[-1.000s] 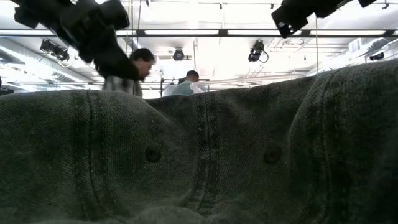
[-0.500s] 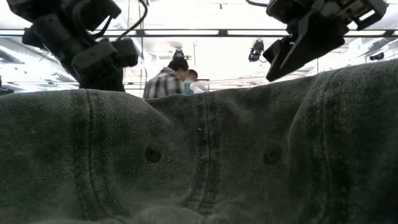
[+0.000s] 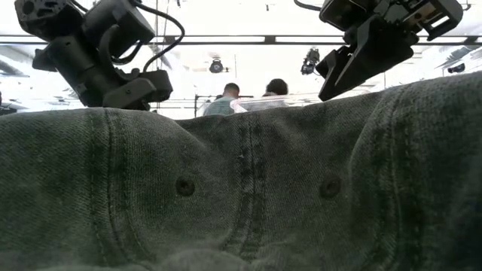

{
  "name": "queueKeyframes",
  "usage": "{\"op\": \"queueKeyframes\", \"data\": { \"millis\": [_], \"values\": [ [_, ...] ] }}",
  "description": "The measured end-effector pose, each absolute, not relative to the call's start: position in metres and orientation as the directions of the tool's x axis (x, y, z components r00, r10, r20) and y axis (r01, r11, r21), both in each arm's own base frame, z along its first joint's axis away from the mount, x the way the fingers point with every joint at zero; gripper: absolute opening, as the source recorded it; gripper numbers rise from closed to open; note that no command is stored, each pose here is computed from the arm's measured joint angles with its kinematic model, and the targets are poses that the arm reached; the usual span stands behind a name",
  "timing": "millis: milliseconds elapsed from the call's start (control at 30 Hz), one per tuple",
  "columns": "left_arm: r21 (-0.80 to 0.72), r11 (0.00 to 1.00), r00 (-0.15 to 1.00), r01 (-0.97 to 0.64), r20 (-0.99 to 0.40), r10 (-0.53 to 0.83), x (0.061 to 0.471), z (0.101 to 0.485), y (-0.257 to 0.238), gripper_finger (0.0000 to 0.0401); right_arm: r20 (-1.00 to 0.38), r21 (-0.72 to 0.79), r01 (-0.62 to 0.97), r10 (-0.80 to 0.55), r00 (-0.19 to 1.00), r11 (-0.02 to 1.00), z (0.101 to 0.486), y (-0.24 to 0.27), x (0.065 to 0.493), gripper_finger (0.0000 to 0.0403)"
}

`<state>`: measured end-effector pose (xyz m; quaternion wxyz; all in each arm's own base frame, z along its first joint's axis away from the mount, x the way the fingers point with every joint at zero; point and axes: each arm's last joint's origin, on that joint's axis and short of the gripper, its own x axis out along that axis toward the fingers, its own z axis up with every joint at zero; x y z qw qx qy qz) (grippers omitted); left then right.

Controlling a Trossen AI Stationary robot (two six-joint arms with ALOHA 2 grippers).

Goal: Pick & Place hat
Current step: Put the middle brown cap into the blue bin

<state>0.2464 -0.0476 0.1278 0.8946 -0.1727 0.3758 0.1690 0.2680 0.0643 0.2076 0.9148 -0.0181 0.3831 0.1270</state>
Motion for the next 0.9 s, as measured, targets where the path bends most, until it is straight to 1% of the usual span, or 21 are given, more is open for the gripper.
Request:
{"op": "queueKeyframes", "data": {
  "millis": [33,167,433,533,700,900],
  "values": [
    [-0.19,0.884,0.668,-0.428,-0.725,0.168,0.246,0.13,-0.048,0.0014,-0.705,0.065,-0.246,0.218,0.674,0.967,0.208,0.064,0.268,0.0168],
    [-0.184,0.891,0.714,-0.416,-0.673,0.194,0.243,0.146,-0.046,0.0013,-0.7,0.066,-0.245,0.22,0.68,0.967,0.208,0.064,0.269,0.0168],
    [-0.147,0.881,0.796,-0.449,-0.515,0.32,0.233,0.19,-0.023,0.0006,-0.689,0.074,-0.238,0.222,0.69,0.968,0.209,0.065,0.27,0.0168],
    [-0.114,0.862,0.789,-0.494,-0.476,0.389,0.225,0.203,-0.01,0.0006,-0.687,0.073,-0.239,0.223,0.692,0.968,0.209,0.065,0.27,0.0168],
    [-0.11,0.83,0.773,-0.547,-0.446,0.45,0.209,0.219,0.006,0.0005,-0.68,0.073,-0.24,0.224,0.698,0.968,0.21,0.065,0.27,0.0168],
    [-0.128,0.836,0.776,-0.534,-0.465,0.425,0.199,0.224,0.007,0.0004,-0.672,0.063,-0.249,0.225,0.705,0.967,0.211,0.065,0.271,0.0168]
  ]
}}
